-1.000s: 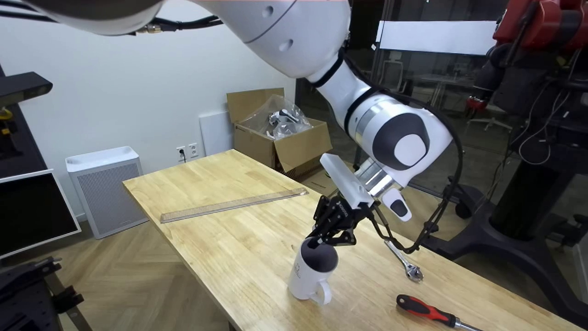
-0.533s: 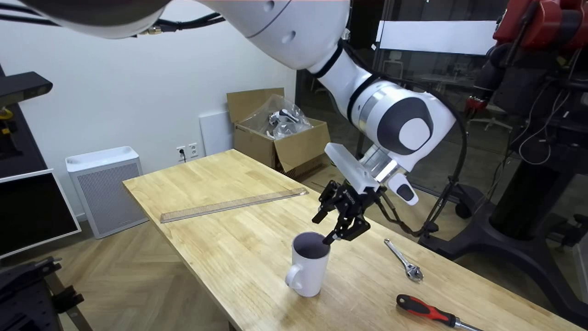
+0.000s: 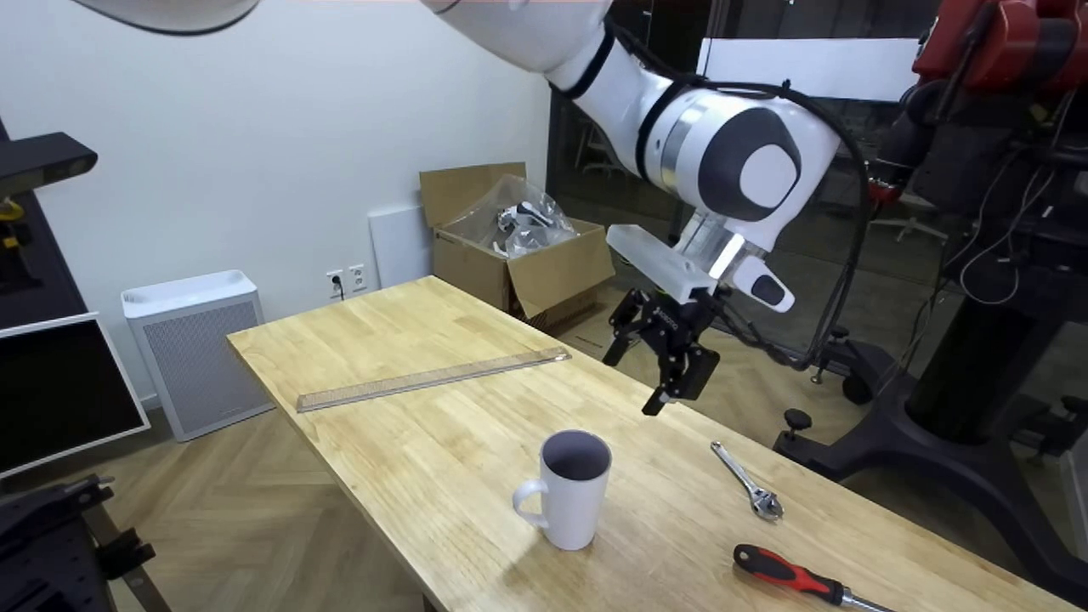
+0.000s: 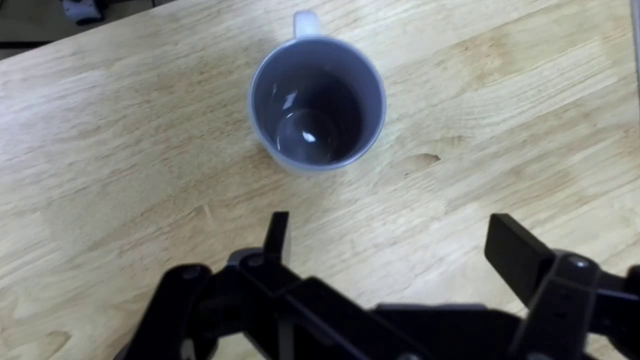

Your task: Move the mug to the left

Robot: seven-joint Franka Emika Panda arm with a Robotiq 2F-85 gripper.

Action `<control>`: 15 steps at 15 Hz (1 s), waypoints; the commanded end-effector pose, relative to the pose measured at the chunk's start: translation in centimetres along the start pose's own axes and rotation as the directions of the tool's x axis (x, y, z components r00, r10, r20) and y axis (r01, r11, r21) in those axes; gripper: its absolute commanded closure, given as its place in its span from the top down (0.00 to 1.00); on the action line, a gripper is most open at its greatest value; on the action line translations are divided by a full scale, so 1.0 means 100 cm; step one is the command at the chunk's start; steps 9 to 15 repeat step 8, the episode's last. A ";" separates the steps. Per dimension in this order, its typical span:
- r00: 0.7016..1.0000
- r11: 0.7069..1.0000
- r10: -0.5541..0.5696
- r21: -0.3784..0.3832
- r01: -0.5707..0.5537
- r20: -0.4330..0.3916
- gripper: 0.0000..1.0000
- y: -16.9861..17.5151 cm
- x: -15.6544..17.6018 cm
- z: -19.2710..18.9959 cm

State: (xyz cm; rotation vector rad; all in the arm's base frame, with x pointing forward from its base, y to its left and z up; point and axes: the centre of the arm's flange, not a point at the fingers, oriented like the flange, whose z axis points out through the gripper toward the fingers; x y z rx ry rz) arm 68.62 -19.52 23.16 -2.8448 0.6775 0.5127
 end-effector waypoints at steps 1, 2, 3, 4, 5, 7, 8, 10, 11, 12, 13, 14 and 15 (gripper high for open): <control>0.988 0.991 0.028 -0.127 -0.048 -0.153 1.00 -0.005 -0.011 -0.016; 0.979 0.986 0.020 -0.156 -0.052 -0.204 1.00 -0.006 -0.010 -0.018; 0.966 0.982 0.012 -0.178 -0.060 -0.258 1.00 -0.007 -0.009 -0.020; 0.954 0.980 0.009 -0.186 -0.068 -0.299 1.00 -0.008 -0.008 -0.021; 0.951 0.984 0.010 -0.167 -0.065 -0.308 1.00 -0.009 -0.008 -0.021; 0.958 0.987 -0.022 -0.158 -0.025 -0.285 1.00 -0.012 0.013 -0.020; 0.957 0.987 -0.021 -0.160 -0.026 -0.290 1.00 -0.012 0.013 -0.019; 0.957 0.987 -0.021 -0.160 -0.026 -0.290 1.00 -0.012 0.013 -0.019; 0.957 0.987 -0.021 -0.160 -0.026 -0.290 1.00 -0.012 0.013 -0.019; 0.957 0.987 -0.021 -0.160 -0.026 -0.290 1.00 -0.012 0.013 -0.019; 0.957 0.987 -0.021 -0.160 -0.026 -0.290 1.00 -0.012 0.013 -0.019; 0.957 0.987 -0.021 -0.160 -0.026 -0.290 1.00 -0.012 0.013 -0.019; 0.957 0.987 -0.021 -0.160 -0.026 -0.290 1.00 -0.012 0.013 -0.019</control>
